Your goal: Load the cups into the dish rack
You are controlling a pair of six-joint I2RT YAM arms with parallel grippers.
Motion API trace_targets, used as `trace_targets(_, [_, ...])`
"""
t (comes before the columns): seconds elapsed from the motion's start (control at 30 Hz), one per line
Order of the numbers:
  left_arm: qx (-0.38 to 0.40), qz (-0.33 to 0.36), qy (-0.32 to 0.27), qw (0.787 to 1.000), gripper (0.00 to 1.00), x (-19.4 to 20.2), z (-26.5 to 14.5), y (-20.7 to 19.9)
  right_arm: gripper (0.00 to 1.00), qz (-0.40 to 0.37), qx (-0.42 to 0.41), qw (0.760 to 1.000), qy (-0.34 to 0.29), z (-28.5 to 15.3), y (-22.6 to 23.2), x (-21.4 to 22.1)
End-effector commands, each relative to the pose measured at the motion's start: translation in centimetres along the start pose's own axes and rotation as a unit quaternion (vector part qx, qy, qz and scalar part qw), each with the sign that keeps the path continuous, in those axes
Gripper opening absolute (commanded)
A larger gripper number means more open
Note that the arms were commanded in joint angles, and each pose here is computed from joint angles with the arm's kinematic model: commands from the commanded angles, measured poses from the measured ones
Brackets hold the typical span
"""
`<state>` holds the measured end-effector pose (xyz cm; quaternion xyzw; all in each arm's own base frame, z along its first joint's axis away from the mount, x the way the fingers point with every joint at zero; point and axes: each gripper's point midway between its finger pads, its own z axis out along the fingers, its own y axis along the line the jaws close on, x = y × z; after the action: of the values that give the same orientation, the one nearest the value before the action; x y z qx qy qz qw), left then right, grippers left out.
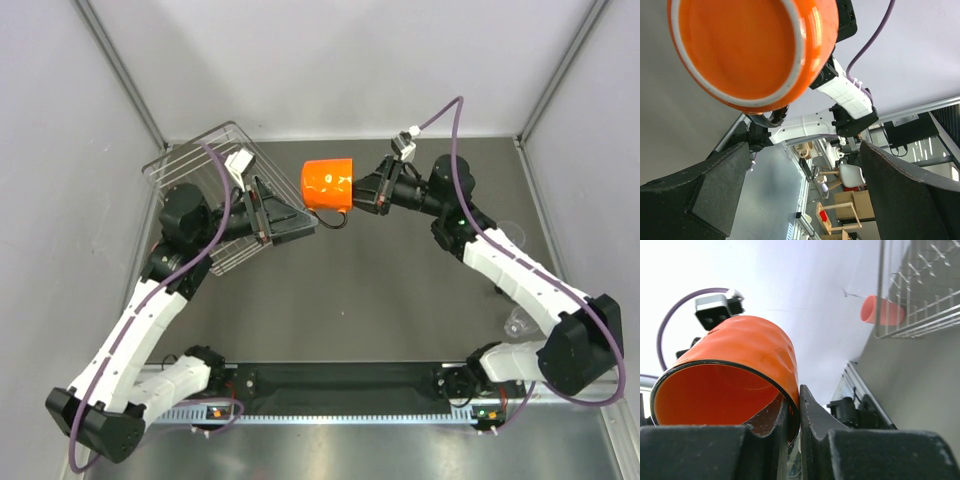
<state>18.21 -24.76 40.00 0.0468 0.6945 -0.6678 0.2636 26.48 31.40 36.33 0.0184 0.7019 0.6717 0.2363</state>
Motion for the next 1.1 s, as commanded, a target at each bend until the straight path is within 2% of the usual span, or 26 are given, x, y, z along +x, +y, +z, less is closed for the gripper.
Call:
trace_targets(0.0, [0.035, 0.024, 0.001, 0.999, 0.97, -0.1, 0.4, -1.7, 0.00, -0.045, -0.115, 0.992, -0.021, 0.0, 6.6, -0.3])
trace_targets(0.23, [0.031, 0.036, -0.016, 0.999, 0.93, -1.2, 1.4, -1.7, 0.00, -0.031, -0.139, 0.990, -0.010, 1.0, 8.0, 0.8])
trace_targets(0.43, [0.028, 0.043, -0.042, 0.998, 0.83, -1.9, 1.6, -1.1, 0.00, 0.017, -0.148, 0.989, -0.003, 1.6, 7.3, 1.8])
trace_targets(0.63, [0.026, 0.062, -0.073, 0.995, 0.75, -3.1, 1.8, -1.2, 0.00, 0.025, -0.138, 0.990, -0.012, 2.2, 6.8, 1.6])
trace_targets(0.8, [0.027, 0.054, -0.075, 0.995, 0.69, -3.4, 2.1, -0.7, 0.00, 0.027, -0.136, 0.990, -0.011, 3.0, 6.5, 1.5])
trace_targets(1.03, [0.042, 0.052, -0.085, 0.994, 0.52, -3.4, 1.8, -1.4, 0.00, 0.016, -0.133, 0.991, 0.002, 4.0, 6.0, 1.8])
trace_targets(1.07, [0.042, 0.050, -0.088, 0.994, 0.43, -3.4, 1.7, -1.5, 0.00, 0.018, -0.132, 0.991, 0.003, 4.2, 5.8, 1.9])
